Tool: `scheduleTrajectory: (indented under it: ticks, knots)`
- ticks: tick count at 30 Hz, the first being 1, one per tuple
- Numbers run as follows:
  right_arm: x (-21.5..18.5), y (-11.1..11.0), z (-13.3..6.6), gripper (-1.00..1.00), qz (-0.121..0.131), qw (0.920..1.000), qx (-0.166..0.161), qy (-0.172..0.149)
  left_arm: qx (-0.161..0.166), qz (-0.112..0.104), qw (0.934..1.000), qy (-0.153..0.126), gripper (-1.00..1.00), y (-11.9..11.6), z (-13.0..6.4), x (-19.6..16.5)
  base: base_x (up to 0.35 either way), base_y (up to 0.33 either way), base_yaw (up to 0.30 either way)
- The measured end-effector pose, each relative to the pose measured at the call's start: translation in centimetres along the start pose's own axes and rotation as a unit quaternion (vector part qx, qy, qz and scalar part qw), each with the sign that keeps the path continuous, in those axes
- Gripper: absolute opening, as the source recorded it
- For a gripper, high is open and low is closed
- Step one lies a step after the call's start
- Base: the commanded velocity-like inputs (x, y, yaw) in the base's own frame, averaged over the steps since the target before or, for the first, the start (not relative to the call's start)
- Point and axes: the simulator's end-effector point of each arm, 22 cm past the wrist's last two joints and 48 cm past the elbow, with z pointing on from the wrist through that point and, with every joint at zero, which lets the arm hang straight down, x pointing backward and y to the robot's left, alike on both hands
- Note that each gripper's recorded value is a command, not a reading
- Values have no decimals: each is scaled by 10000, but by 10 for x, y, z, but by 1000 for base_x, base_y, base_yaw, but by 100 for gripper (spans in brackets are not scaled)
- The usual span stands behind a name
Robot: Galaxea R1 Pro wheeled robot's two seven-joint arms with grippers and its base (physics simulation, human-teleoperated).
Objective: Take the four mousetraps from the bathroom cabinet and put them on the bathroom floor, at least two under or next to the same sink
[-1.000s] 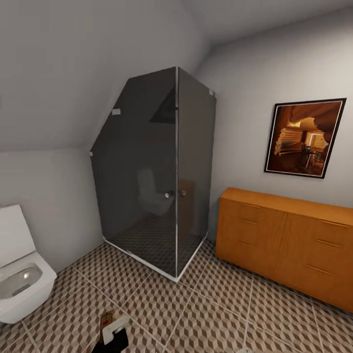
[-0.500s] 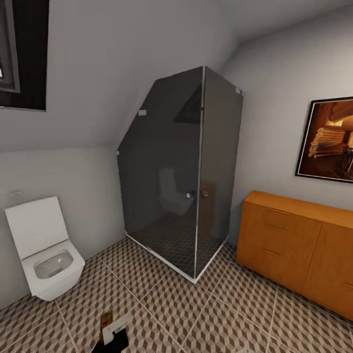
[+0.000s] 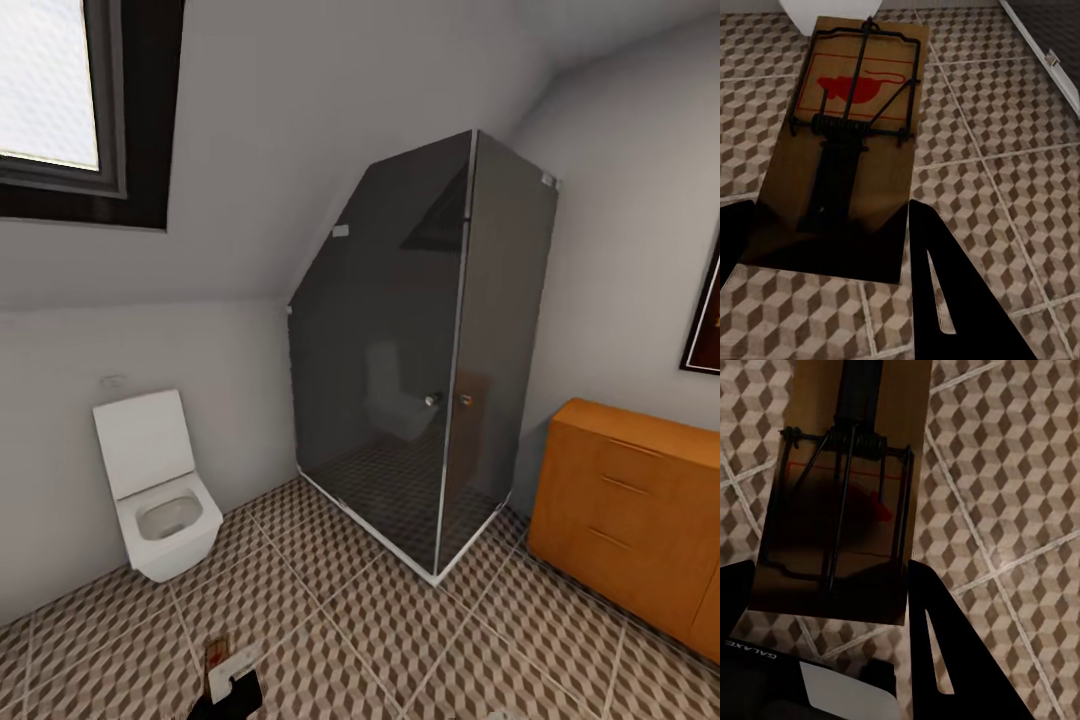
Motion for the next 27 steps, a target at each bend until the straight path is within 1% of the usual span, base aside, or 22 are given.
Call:
scheduleTrajectory:
  ticks: [27]
  knots:
    - [0,-2,0,-100,1,10000,14,1,-15,-15,10000,12,-100,1,0,0,0,0,300]
